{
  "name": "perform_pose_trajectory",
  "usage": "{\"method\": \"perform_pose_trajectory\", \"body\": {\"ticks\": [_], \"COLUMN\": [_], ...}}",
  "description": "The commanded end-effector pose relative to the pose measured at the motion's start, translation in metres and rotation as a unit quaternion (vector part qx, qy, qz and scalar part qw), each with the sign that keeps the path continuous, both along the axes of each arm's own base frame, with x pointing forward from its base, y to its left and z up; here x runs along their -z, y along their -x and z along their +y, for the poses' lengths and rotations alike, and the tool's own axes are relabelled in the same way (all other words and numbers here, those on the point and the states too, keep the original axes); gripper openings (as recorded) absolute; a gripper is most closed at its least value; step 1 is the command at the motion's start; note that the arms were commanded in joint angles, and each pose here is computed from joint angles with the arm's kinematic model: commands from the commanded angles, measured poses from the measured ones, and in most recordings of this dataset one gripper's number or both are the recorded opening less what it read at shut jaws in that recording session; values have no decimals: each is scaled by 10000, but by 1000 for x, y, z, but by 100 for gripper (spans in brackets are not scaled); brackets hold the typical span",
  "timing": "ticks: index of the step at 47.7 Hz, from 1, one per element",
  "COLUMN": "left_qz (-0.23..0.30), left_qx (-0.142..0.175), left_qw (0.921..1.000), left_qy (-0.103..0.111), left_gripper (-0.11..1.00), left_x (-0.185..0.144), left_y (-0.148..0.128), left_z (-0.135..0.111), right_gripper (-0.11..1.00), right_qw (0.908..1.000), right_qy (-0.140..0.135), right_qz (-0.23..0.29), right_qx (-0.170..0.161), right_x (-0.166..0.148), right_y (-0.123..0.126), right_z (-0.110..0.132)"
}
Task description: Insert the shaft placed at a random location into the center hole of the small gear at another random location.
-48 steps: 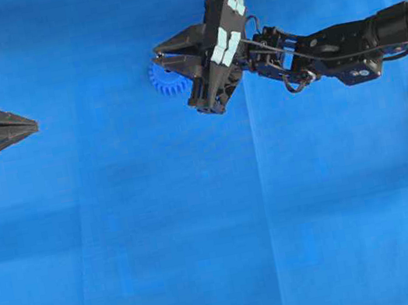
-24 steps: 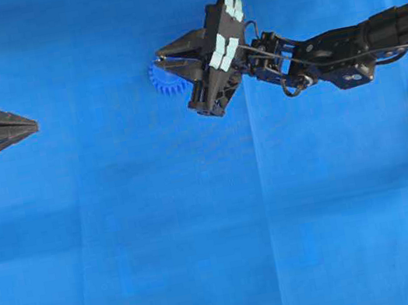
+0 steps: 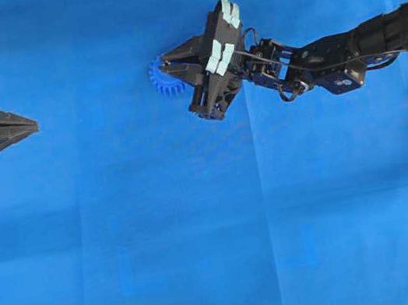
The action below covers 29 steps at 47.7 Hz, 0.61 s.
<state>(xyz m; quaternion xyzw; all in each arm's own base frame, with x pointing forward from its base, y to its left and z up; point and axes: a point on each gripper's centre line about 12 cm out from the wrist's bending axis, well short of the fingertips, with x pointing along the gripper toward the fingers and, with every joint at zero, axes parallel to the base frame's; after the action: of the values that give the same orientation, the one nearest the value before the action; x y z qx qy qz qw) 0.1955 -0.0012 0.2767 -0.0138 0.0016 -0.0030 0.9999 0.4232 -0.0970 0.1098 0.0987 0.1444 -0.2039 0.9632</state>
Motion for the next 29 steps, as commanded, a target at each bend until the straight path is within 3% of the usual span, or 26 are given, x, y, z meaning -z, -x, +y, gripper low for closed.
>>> {"method": "perform_pose_trajectory", "body": {"ticks": [1,29], "left_qz": [-46,-46], "left_qx": [-6,-6], "left_qw": [10000,10000], "left_qy": [-7,0], "left_gripper": [0,0], "left_x": [-3,-3], "left_y": [-1,-1], "left_z": [0,0], "right_gripper": [3,3], "right_qw": [9999,10000], "right_qy": [35,-48], "right_qz": [-137,17], "right_qx": [12,-9], "right_x": [-9,-1], "right_y": [-2,-3], "right_z": [0,1]}}
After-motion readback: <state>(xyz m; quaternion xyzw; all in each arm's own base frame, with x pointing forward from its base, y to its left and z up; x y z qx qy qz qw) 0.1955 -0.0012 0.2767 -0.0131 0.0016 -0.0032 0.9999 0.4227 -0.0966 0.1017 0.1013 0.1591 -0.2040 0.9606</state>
